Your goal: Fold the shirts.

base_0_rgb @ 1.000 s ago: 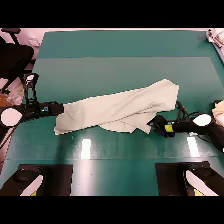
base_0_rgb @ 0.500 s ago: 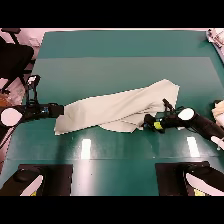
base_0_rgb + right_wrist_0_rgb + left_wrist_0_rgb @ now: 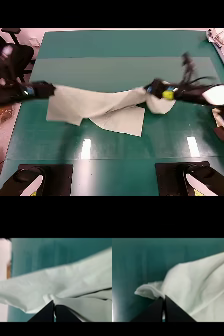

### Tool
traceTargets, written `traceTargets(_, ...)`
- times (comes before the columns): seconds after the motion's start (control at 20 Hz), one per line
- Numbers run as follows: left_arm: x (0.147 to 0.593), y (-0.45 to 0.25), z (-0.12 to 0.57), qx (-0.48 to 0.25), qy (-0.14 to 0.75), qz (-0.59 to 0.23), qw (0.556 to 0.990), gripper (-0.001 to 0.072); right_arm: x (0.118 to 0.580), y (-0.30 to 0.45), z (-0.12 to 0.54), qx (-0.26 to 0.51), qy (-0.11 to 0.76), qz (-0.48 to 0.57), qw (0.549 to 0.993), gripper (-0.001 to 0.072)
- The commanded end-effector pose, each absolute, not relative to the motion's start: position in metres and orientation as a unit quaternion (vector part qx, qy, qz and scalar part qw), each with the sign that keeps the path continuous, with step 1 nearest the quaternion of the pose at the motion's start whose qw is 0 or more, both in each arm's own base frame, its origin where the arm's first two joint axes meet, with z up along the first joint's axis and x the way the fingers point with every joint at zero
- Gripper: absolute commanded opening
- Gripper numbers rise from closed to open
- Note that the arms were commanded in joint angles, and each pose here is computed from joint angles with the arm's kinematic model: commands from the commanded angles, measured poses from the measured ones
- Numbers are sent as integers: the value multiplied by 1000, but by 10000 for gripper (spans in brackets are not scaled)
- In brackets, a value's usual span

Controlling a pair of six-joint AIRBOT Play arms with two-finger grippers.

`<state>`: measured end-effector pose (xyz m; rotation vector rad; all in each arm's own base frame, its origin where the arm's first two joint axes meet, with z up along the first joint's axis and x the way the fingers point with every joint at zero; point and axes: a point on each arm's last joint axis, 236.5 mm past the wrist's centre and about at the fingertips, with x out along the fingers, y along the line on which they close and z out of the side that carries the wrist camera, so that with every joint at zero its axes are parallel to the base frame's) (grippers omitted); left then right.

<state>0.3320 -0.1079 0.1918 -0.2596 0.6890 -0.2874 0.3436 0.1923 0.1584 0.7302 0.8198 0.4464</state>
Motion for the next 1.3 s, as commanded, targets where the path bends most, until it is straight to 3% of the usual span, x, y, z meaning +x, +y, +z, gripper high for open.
traceTargets(0.0, 328, -100, 281, -105, 257, -145, 950, 23, 336, 153, 279, 328, 239, 222, 886, 15)
traceTargets(0.2, 296, -78, 365, -69, 196, -125, 970, 23, 299, 105, 377, 299, 102, 204, 927, 15)
traceTargets(0.45, 219, -65, 450, -74, 106, -133, 983, 22, 230, 79, 456, 236, -28, 183, 954, 15)
traceTargets(0.8, 101, -49, 491, -82, -5, -151, 985, 22, 151, 88, 491, 132, -106, 188, 967, 16)
traceTargets(0.95, 68, -43, 510, -52, -72, -153, 984, 23, 124, 90, 501, 112, -143, 189, 965, 16)
traceTargets(1.1, 53, -40, 532, -23, -130, -149, 980, 23, 113, 89, 511, 103, -170, 184, 963, 17)
traceTargets(1.25, 61, -41, 526, -22, -112, -149, 982, 24, 129, 87, 500, 108, -148, 183, 966, 17)
